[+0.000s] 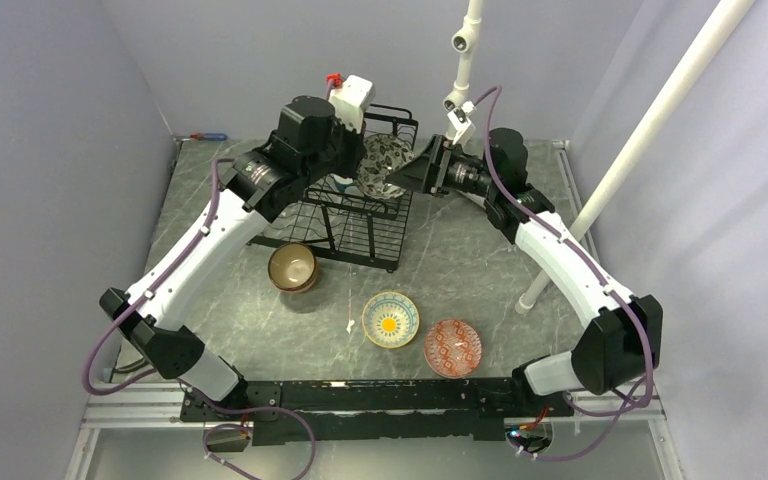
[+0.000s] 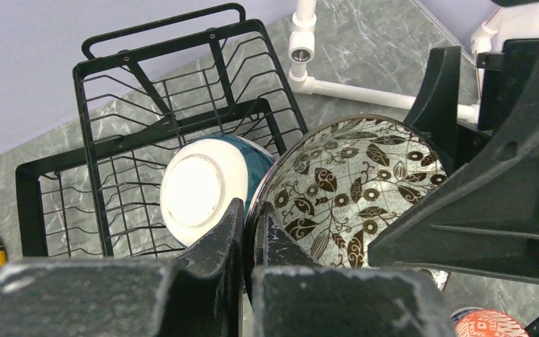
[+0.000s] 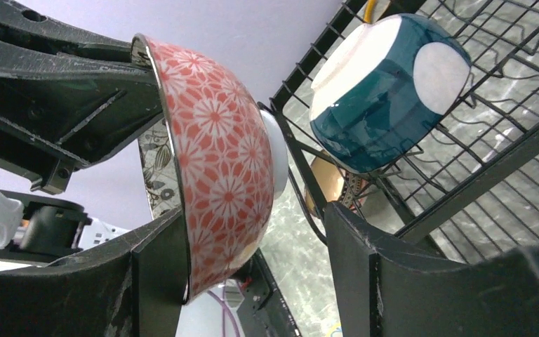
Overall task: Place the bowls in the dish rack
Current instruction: Adjust the bowl.
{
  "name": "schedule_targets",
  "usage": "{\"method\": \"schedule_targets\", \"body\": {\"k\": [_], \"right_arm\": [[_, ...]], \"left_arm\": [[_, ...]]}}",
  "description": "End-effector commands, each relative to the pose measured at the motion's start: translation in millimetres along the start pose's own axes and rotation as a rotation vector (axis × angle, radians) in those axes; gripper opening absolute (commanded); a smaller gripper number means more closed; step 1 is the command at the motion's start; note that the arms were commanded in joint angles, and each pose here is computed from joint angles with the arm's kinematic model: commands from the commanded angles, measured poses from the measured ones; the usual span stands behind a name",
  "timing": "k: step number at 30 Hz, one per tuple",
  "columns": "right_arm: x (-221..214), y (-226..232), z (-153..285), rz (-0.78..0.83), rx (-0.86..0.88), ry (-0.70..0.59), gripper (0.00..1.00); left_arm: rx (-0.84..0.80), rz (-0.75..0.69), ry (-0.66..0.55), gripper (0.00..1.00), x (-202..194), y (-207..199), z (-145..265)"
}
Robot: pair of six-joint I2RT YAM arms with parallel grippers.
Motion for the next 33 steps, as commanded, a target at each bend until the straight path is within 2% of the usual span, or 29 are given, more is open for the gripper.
{"method": "schedule_targets", "body": {"k": [1, 3, 4, 7, 10, 14, 17, 19, 23, 24, 28, 31, 33], "right_arm": [[1.1, -3.7, -6.0, -0.008, 0.043, -0.006, 0.66], [0.0, -5.6, -7.2, -0.012, 0.043, -0.002, 0.58], [-0.2, -6.3, -7.9, -0.017, 0.044, 0.002, 0.51], [-1.2, -9.8, -10.7, -0.026, 0.036, 0.017, 0.22], [-3.3, -14.1, -12.9, -0.022, 0.026, 0.027, 0.02], [-3.7, -19.2, -14.3, -0.008, 0.014, 0.022, 0.0], [-1.8, -22.7, -12.6, 0.011, 0.006, 0.003, 0.0], [0.2, -23.0, -9.6, 0.028, 0.006, -0.012, 0.0], [6.2, -17.8, -0.4, 0.09, 0.005, -0.036, 0.0], [7.6, -15.1, 2.1, 0.107, 0.014, -0.044, 0.0], [9.9, -4.0, 12.3, 0.174, 0.051, -0.063, 0.0], [9.3, 2.2, 19.2, 0.22, 0.068, -0.069, 0.0], [7.6, 5.5, 22.2, 0.245, 0.092, -0.061, 0.0]], "left_arm": [[-0.076, -0.002, -0.146, 0.03, 26.8, -18.9, 6.3], [-0.071, -0.018, -0.141, 0.03, 25.5, -21.5, 3.5], [-0.066, -0.025, -0.141, 0.03, 25.2, -21.8, 2.7], [-0.057, -0.046, -0.139, 0.03, 23.3, -23.2, -0.4], [-0.052, -0.052, -0.134, 0.03, 21.2, -24.1, -3.7], [-0.047, -0.047, -0.113, 0.09, 16.5, -24.6, -8.3], [-0.041, -0.028, -0.096, 0.25, 13.4, -24.4, -8.2], [-0.041, -0.001, -0.079, 0.42, 11.6, -24.8, -5.4], [-0.061, 0.09, -0.032, 0.91, 4.7, -27.8, 2.5], [-0.082, 0.111, -0.01, 0.94, 1.3, -29.4, 4.7], [-0.17, 0.201, 0.083, 0.94, -11.9, -34.3, 11.4], [-0.225, 0.314, 0.164, 0.94, -22.9, -28.9, 11.5], [-0.33, 0.404, 0.221, 0.94, -27.7, -26.3, 14.6]]}}
Point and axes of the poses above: each gripper's point midway between its finger pads, its own z axis back along the fingers, its own y axis along the line the jaws close on, x = y × z, the point moved 9 cm from there along z, back along the fingers, and after that the axes turned 12 degrees about z, right-handed, at the moved point
